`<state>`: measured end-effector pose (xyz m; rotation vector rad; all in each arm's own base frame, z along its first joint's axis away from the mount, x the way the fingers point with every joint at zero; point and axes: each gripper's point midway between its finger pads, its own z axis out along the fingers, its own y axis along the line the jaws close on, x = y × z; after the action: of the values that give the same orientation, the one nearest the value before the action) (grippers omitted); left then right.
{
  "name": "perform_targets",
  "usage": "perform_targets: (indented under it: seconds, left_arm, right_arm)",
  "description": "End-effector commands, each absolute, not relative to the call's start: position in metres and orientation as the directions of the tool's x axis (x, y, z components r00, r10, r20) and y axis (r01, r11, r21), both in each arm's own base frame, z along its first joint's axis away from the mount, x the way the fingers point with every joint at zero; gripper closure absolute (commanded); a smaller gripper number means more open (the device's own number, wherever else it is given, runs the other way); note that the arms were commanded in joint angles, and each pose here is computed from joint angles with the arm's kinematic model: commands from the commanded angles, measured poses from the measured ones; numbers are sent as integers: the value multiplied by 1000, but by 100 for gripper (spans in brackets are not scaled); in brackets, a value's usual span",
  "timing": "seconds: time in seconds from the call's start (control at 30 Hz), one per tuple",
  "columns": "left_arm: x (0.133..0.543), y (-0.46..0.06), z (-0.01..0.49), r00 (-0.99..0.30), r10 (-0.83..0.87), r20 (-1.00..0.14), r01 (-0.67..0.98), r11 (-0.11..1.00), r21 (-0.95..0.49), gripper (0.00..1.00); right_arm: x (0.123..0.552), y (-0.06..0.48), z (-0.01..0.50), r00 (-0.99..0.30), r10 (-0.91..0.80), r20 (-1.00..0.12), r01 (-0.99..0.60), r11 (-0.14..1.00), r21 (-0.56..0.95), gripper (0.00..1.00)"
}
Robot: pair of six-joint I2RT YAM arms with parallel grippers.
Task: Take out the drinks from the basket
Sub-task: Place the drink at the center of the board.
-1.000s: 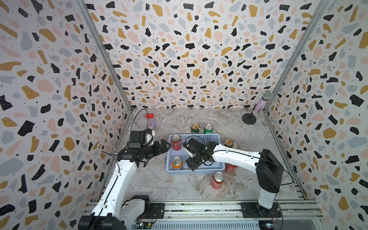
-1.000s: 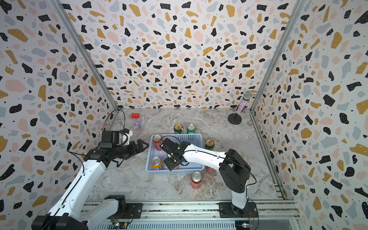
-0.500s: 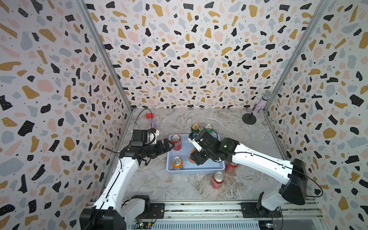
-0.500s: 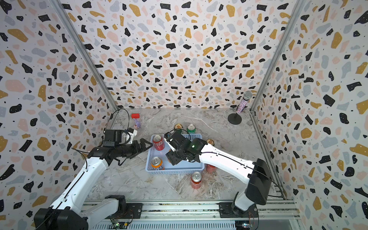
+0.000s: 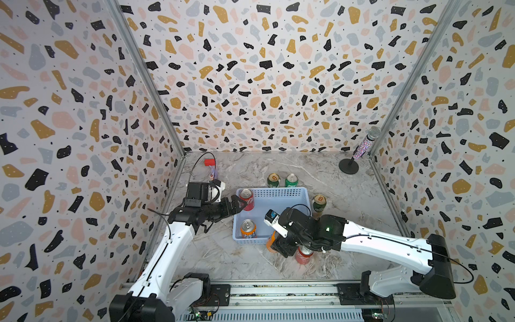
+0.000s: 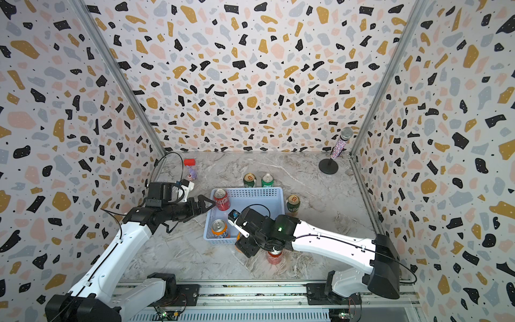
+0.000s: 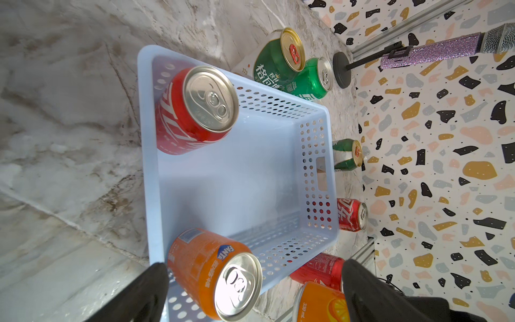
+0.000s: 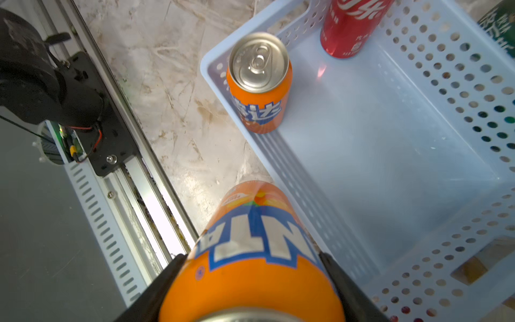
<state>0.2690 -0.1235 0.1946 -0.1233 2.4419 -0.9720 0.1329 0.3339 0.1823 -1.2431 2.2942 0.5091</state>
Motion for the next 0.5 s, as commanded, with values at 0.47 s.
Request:
perform_targets:
  seconds: [0.47]
  left_arm:
    - [273,-109,199,-826,-274,-493,90,798,-595,0]
  right_arm:
    - [125,332,159,-444,-677,-586,-844,537,19,73]
